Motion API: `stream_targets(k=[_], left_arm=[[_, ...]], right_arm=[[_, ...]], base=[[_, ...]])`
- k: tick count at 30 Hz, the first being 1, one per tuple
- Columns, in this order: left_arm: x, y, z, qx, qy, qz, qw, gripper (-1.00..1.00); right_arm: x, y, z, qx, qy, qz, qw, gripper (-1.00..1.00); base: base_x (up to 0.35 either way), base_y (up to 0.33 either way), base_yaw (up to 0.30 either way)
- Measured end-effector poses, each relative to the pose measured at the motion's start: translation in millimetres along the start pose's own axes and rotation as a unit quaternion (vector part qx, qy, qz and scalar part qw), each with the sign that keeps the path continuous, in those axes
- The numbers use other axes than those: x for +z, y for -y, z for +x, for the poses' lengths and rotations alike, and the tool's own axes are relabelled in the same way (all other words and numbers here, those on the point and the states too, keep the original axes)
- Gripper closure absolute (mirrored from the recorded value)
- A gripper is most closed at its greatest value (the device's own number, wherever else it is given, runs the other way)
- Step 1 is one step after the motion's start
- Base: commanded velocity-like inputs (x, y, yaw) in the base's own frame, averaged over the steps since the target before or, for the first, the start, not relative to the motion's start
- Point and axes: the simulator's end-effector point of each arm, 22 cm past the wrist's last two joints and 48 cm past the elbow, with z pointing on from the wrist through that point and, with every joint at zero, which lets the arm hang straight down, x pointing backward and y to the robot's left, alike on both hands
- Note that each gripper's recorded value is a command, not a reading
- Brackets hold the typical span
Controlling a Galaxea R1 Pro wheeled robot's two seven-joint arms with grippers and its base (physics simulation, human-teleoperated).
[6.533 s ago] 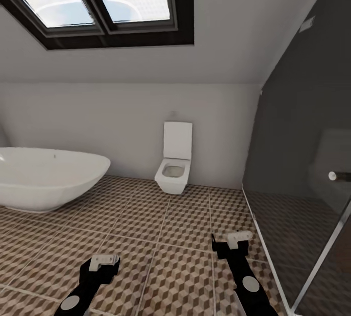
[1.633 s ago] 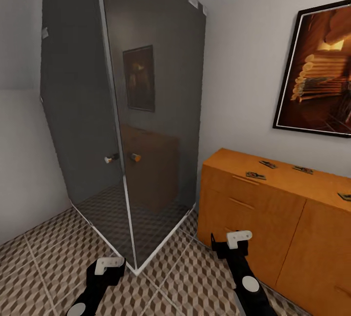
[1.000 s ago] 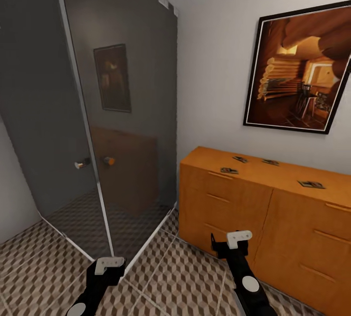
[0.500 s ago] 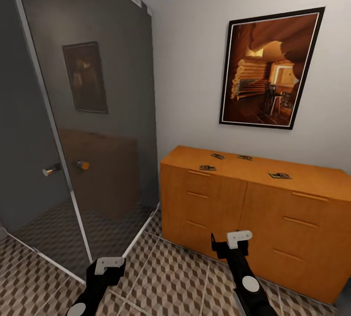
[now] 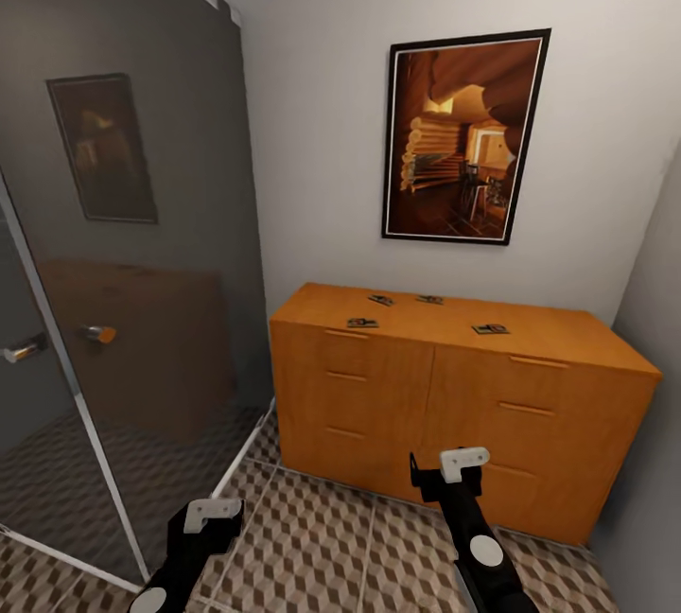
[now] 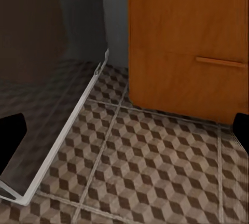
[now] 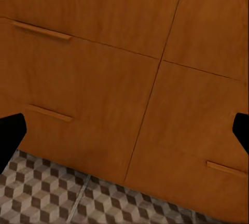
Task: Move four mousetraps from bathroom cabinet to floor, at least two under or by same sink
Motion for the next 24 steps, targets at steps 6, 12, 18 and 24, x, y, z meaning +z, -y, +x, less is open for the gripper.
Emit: stream_targets(k=[6, 12, 18, 24], left_arm=[[0.0, 0.0, 0.0, 0.0, 0.0, 0.0, 1.0, -1.0], [0.0, 0.0, 0.0, 0.0, 0.0, 0.0, 1.0, -1.0], [0.0, 0.0, 0.0, 0.0, 0.0, 0.0, 1.0, -1.0], [0.2, 0.0, 0.9, 0.0, -0.001, 0.0, 1.0, -1.0]], right_arm=[[0.0, 0.0, 0.0, 0.0, 0.0, 0.0, 1.0, -1.0], [0.0, 0.0, 0.0, 0.0, 0.0, 0.0, 1.0, -1.0], [0.0, -0.1, 0.0, 0.0, 0.0, 0.0, 1.0, -1.0], [0.3, -0.2, 0.9, 0.0, -0.001, 0.0, 1.0, -1.0]], base=[[0.0, 0.0, -0.28], [0.0, 0.0, -0.28], [0.0, 0.0, -0.279], [0.0, 0.0, -0.264]])
